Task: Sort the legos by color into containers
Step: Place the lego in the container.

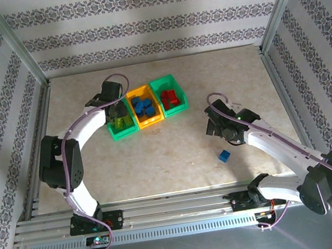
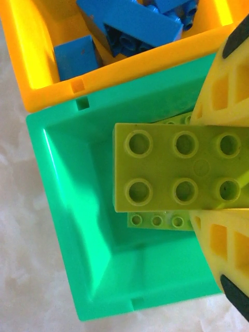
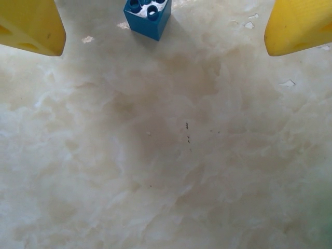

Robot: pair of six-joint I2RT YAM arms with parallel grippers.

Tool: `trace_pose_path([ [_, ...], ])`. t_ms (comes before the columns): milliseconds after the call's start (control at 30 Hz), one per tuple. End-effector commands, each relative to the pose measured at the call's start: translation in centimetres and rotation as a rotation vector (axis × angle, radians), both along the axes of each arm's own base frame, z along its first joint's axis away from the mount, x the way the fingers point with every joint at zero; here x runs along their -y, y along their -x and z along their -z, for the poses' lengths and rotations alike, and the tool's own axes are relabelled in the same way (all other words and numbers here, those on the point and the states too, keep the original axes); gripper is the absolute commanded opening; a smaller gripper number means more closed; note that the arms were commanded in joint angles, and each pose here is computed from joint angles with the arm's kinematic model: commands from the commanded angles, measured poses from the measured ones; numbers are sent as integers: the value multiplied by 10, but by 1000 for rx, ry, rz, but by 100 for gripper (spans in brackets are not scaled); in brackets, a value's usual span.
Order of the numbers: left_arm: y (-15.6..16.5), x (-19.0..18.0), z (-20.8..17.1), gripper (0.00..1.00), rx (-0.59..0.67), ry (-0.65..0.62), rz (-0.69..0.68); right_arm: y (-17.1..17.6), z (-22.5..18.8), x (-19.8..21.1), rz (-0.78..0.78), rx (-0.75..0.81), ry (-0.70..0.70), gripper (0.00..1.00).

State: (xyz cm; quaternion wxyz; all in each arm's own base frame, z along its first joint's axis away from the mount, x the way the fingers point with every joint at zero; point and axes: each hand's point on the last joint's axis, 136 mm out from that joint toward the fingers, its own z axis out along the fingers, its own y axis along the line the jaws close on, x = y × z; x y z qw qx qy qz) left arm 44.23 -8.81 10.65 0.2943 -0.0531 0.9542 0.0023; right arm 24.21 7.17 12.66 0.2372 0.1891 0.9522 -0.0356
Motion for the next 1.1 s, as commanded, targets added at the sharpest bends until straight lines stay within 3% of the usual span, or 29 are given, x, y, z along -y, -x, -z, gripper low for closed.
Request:
trace_pose_path([
  [0, -12, -4, 0, 24, 1, 7, -35, 12, 1, 9, 20, -39, 54, 98],
  [167, -17, -4, 5, 31, -12, 0, -38, 28, 5, 13, 15, -77, 79, 98],
  [333, -15, -6, 1, 49, -2, -5, -41, 44, 15, 17, 28, -112, 79, 98],
  [900, 4, -15, -40, 52, 89, 15, -55, 68, 35, 17, 69, -198, 43, 98],
  [1067, 16, -19, -60, 72, 147, 36, -60, 74, 45, 11, 72, -226, 33, 91],
])
